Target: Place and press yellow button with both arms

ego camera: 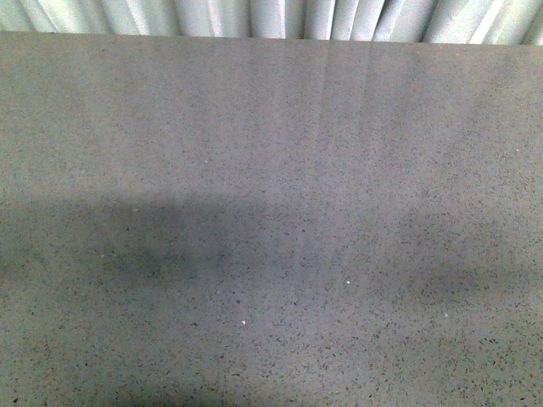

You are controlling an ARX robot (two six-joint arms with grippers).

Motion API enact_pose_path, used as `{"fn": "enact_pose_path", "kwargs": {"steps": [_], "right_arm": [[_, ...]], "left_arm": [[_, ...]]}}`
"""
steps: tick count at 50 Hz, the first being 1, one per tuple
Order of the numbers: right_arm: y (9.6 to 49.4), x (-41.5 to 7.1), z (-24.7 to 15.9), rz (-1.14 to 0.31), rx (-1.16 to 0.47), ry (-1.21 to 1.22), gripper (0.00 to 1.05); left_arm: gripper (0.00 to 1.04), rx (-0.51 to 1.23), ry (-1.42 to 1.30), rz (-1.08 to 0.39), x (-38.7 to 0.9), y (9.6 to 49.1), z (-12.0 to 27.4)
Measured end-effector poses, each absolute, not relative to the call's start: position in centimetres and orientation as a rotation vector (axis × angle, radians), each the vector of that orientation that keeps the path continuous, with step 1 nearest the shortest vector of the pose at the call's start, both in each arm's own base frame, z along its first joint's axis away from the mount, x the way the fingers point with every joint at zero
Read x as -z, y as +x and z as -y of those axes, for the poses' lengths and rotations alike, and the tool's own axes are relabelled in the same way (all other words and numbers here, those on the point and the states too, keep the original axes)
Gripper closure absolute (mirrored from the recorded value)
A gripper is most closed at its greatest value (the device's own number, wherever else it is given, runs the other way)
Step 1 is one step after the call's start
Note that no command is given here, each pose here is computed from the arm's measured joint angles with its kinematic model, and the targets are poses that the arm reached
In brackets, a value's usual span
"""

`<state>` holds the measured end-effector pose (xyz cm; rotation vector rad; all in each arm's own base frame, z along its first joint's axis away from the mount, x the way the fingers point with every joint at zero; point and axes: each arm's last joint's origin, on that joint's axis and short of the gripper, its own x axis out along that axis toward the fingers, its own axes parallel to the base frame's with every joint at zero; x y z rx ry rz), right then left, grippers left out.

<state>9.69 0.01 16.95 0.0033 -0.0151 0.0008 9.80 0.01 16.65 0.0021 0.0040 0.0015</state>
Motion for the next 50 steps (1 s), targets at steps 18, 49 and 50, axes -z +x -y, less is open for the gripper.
{"fn": "enact_pose_path", "kwargs": {"steps": [18, 49, 50], "right_arm": [[9.7, -16.9, 0.0, 0.015, -0.002, 0.003, 0.09], [9.7, -16.9, 0.0, 0.015, -0.002, 0.003, 0.09], [9.7, -16.9, 0.0, 0.015, -0.002, 0.003, 0.09]], "left_arm": [[0.09, 0.168, -0.111, -0.293, -16.5, 14.8, -0.4], [0.09, -0.032, -0.124, -0.377, -11.8, 20.5, -5.5], [0.09, -0.043, -0.127, -0.373, -11.7, 20.5, -5.8]]}}
